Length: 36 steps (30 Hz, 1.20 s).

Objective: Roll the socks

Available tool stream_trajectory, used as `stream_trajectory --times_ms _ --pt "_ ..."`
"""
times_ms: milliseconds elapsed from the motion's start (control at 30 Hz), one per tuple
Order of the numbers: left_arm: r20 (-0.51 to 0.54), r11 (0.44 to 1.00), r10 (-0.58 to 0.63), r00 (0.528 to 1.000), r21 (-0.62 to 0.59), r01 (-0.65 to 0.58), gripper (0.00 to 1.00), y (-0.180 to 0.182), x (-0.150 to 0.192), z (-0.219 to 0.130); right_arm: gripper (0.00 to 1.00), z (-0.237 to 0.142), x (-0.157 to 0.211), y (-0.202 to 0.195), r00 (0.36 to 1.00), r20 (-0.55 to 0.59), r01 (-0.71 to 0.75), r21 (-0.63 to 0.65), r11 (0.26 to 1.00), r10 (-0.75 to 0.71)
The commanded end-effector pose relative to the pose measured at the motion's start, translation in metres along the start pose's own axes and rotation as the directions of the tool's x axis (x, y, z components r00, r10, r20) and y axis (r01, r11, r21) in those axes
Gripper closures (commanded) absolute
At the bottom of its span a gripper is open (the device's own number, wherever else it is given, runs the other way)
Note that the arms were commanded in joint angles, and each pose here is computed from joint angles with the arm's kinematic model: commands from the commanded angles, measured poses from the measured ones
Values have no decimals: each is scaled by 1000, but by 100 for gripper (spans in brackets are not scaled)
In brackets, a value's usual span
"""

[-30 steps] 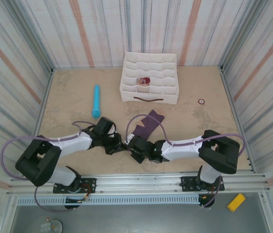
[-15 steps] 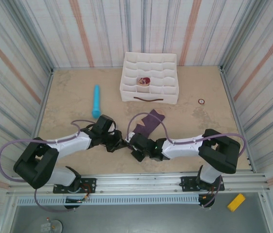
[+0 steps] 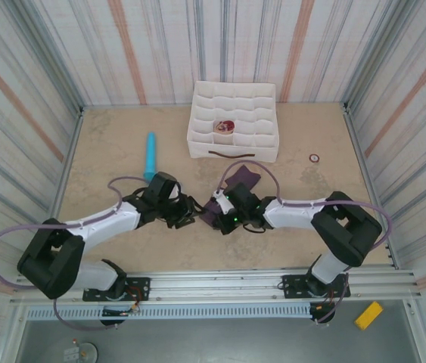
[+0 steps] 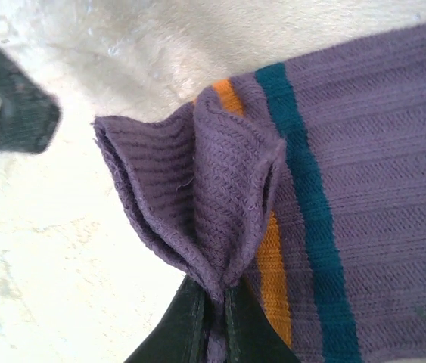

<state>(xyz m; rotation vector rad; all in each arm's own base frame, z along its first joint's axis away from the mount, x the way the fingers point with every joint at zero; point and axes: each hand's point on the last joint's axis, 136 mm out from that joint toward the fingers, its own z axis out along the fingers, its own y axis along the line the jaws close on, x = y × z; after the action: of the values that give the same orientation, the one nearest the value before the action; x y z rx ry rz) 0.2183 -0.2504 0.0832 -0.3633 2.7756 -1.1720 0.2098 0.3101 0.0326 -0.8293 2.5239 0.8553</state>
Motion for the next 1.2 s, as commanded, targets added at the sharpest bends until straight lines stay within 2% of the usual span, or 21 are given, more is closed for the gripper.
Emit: stream_trajectory --times_ms 0,167,333,500,733,933,1167 --pt "44 996 84 995 -30 -83 43 2 -7 -8 100 0 13 10 981 -76 -190 -194 962 179" --pt "61 994 111 992 4 -112 45 5 -10 3 100 -4 4 0 947 -92 -322 -272 907 309" --pt "48 990 138 989 -6 -137 53 4 -13 15 100 0 5 -23 866 -165 -499 -234 834 472" --pt "47 988 156 987 -9 -155 58 -1 -18 29 100 8 11 -39 761 -253 -638 -126 759 597" --pt "85 990 137 987 -46 -134 62 0 -31 41 100 12 9 -47 689 -272 -714 -95 693 672" --pt "104 991 126 987 -52 -121 68 3 -39 52 100 16 4 -47 659 -281 -745 -117 656 698" --pt "99 991 125 987 -56 -120 69 5 -39 68 100 16 2 -50 640 -282 -763 -121 635 715"
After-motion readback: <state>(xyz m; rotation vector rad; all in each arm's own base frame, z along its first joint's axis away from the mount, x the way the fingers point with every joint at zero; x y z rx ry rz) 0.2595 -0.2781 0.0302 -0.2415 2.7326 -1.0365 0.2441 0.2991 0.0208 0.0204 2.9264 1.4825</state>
